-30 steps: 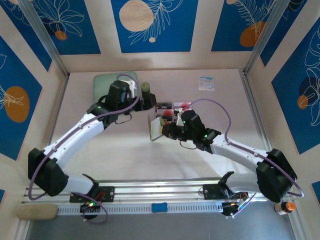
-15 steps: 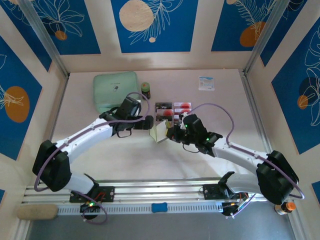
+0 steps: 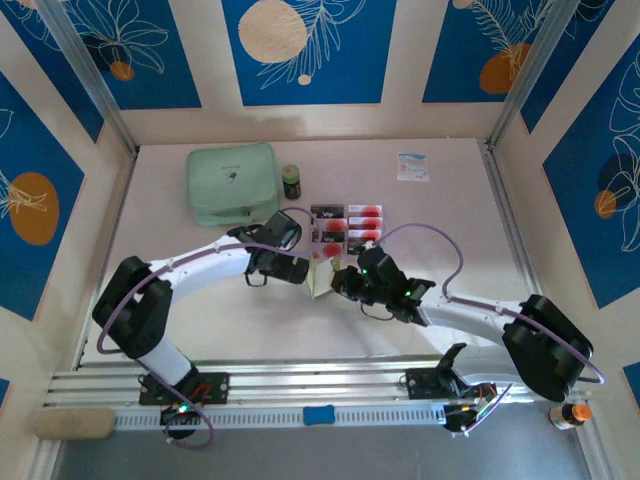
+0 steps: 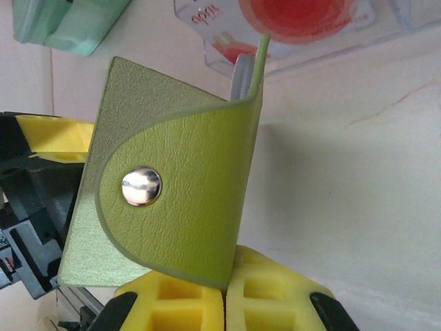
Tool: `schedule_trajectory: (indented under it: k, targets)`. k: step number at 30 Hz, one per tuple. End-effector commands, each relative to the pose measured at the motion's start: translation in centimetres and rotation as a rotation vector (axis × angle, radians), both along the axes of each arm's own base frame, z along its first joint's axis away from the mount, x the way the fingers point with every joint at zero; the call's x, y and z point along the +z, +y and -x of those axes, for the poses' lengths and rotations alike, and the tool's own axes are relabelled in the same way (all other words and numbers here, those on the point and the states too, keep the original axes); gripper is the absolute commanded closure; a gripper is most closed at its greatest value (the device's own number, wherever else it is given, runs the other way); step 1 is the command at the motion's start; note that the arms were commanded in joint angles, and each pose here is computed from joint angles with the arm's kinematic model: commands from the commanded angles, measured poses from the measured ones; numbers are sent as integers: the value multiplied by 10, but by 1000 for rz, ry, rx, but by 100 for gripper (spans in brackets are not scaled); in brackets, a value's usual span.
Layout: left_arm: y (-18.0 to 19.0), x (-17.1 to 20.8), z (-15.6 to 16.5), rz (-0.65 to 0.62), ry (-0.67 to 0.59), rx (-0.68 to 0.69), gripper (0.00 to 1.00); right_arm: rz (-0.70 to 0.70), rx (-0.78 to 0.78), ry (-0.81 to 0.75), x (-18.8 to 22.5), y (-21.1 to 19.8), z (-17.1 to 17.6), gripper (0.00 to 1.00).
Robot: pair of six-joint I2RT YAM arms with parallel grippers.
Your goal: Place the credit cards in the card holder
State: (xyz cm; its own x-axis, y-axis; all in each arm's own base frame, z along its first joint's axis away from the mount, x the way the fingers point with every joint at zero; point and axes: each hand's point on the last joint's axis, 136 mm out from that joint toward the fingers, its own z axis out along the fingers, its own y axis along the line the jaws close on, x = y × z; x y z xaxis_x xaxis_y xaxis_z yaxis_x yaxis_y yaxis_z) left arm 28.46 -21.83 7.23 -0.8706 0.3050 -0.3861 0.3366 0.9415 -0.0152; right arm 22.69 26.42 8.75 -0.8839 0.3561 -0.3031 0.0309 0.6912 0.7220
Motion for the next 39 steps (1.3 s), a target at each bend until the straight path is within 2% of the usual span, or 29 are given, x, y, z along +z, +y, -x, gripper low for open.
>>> schedule_trajectory:
  k: [1, 7, 11, 14, 18, 22, 27, 39]
  targets:
    - [0, 33, -13, 0, -91, 0, 0, -1, -46, -51, 11, 6, -10, 100]
    - [2, 86, -21, 86, -208, 42, 0, 33, -17, -71, 16, 15, -10, 100]
    - [-13, 101, -17, 193, -193, 41, 0, 33, -5, -73, 16, 22, -12, 100]
    - [-26, 91, -12, 258, -131, 53, 0, 26, -4, -73, 16, 28, -14, 100]
    - [-22, 61, -4, 276, -73, 124, 0, 11, -26, -59, 13, 29, -16, 100]
    - [-7, 32, 3, 237, -63, 176, 0, 1, -57, -46, 9, 25, -17, 100]
    - [0, 4, 7, 162, -25, 167, 0, 23, -106, -21, -2, 14, -17, 100]
    - [-13, -14, -13, 104, -25, 120, 0, 59, -171, -73, -9, 0, -41, 100]
